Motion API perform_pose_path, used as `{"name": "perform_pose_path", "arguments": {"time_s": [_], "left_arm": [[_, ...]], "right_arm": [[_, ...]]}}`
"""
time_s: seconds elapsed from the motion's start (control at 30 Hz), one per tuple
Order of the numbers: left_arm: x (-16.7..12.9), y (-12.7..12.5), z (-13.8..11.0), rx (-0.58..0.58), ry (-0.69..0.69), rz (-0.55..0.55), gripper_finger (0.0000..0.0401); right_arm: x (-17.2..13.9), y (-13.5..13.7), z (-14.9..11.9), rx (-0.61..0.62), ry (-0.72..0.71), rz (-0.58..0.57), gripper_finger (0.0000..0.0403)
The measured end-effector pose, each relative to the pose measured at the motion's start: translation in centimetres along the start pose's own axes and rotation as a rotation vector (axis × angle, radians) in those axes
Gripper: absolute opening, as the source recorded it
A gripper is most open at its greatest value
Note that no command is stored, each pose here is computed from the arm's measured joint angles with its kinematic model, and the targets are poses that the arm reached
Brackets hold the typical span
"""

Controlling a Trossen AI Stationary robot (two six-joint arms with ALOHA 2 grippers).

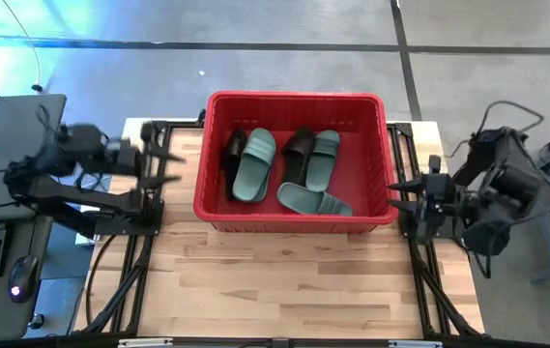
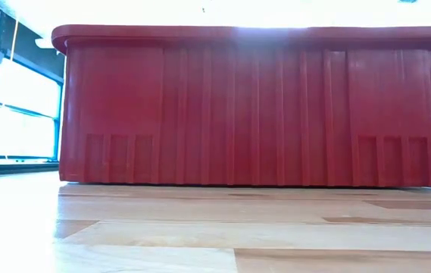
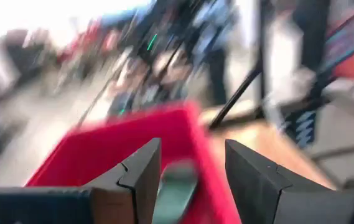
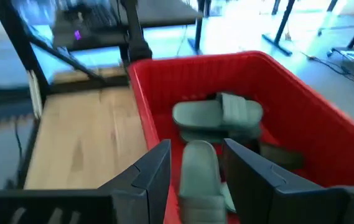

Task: Pick and place slides into bin
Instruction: Return to Home Position

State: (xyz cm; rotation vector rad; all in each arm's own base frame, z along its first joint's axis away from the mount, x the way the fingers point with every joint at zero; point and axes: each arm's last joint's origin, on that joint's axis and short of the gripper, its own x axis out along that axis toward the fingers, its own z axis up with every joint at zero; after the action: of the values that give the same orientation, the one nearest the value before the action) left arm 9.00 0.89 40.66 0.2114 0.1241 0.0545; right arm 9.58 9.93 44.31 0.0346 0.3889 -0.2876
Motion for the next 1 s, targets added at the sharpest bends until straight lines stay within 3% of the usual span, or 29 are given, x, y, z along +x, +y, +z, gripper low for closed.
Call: {"name": "perform_pose_path", "arguments": {"time_s": [0.1,0.23,0.37,0.47,0.57,0.63,0.77,1.0], "left_arm": [[0.6,-1.3,-3.5,0.030,-0.226,-0.075,0.0161],[0.7,-2.3,-7.6,-0.001,-0.371,-0.052,0.0161],[0.6,-2.8,-10.3,-0.084,-0.387,-0.048,0.0161],[0.1,-2.9,-10.7,-0.093,-0.417,-0.034,0.0161],[-0.1,-2.9,-10.7,-0.095,-0.429,-0.044,0.0161],[-0.3,-2.9,-10.7,-0.118,-0.428,-0.052,0.0161],[-0.1,-3.1,-11.4,-0.192,-0.352,-0.098,0.0161],[-0.1,-3.0,-11.4,-0.132,-0.352,-0.054,0.0161]], "right_arm": [[0.4,-0.5,-3.1,0.099,-0.087,0.046,0.0134],[0.7,-0.7,-5.8,0.194,-0.177,0.201,0.0134],[1.0,-0.1,-7.5,0.269,-0.268,0.523,0.0134],[1.1,0.3,-8.9,0.276,-0.440,0.821,0.0134],[1.6,0.2,-10.9,0.238,-0.616,0.954,0.0134],[2.2,0.1,-12.6,0.221,-0.640,0.970,0.0134],[3.5,0.1,-15.7,0.255,-0.534,0.981,0.0134],[4.1,-2.2,-16.9,0.186,-0.575,0.729,0.0134]]}}
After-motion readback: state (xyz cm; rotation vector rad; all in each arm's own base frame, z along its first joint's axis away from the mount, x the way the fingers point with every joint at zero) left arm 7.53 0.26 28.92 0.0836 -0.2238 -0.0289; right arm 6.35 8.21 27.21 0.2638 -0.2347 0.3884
